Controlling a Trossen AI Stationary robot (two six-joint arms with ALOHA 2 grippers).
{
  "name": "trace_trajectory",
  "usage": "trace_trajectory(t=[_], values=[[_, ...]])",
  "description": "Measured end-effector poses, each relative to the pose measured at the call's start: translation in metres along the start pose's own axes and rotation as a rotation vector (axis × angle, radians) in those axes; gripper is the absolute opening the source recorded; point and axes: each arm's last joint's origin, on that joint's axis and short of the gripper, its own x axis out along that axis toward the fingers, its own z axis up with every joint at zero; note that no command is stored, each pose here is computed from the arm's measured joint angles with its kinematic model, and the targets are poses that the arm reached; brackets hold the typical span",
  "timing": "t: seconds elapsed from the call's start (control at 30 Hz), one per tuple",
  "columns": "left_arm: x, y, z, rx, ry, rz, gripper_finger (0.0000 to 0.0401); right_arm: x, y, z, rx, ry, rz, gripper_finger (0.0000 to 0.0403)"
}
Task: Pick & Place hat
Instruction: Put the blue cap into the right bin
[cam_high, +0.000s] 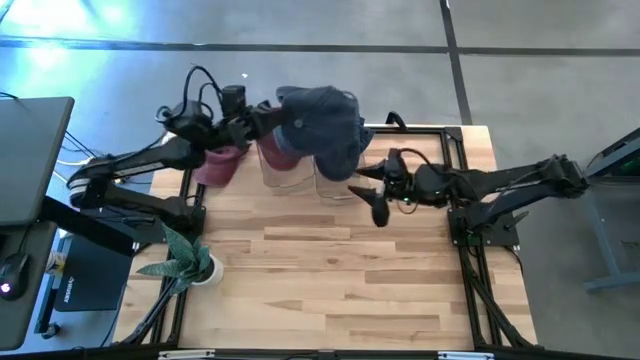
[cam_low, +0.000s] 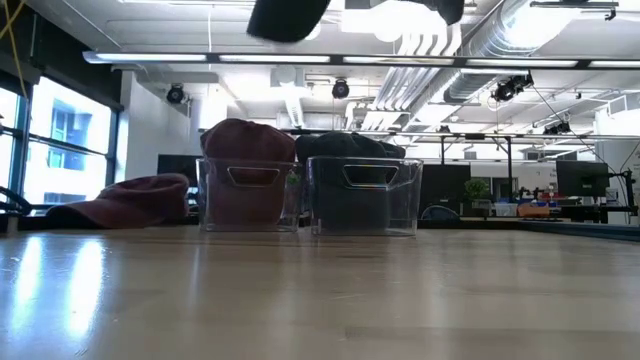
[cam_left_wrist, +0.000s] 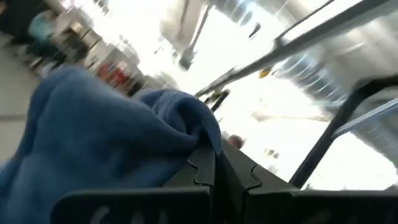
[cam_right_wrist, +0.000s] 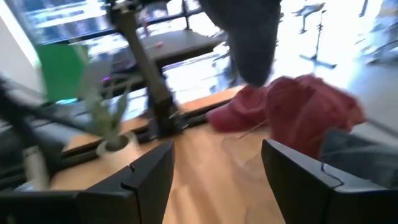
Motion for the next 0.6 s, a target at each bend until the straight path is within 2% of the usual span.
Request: trace_trajectory(t=[0.13, 0.23, 0.47, 0.6], values=[[0.017, 0.004, -0.007, -0.026, -0.105, -0.125, 0.0, 0.021, 0.004, -0.004, -0.008, -0.08, -0.071, 0.0236], [0.026, 0.009, -0.01, -0.076, -0.128, -0.177, 0.0, 0.034, 0.005, -0.007, -0.003, -0.116, -0.079, 0.0236], [0.053, 0.0, -0.007, -0.086, -0.088, -0.289, 0.0, 0.053, 0.005, -0.006, 0.039, -0.207, 0.009, 0.0236], [0.068, -0.005, -0.008, -0.075, -0.042, -0.347, 0.0, 0.053, 0.008, 0.003, -0.016, -0.301, 0.08, 0.0234]])
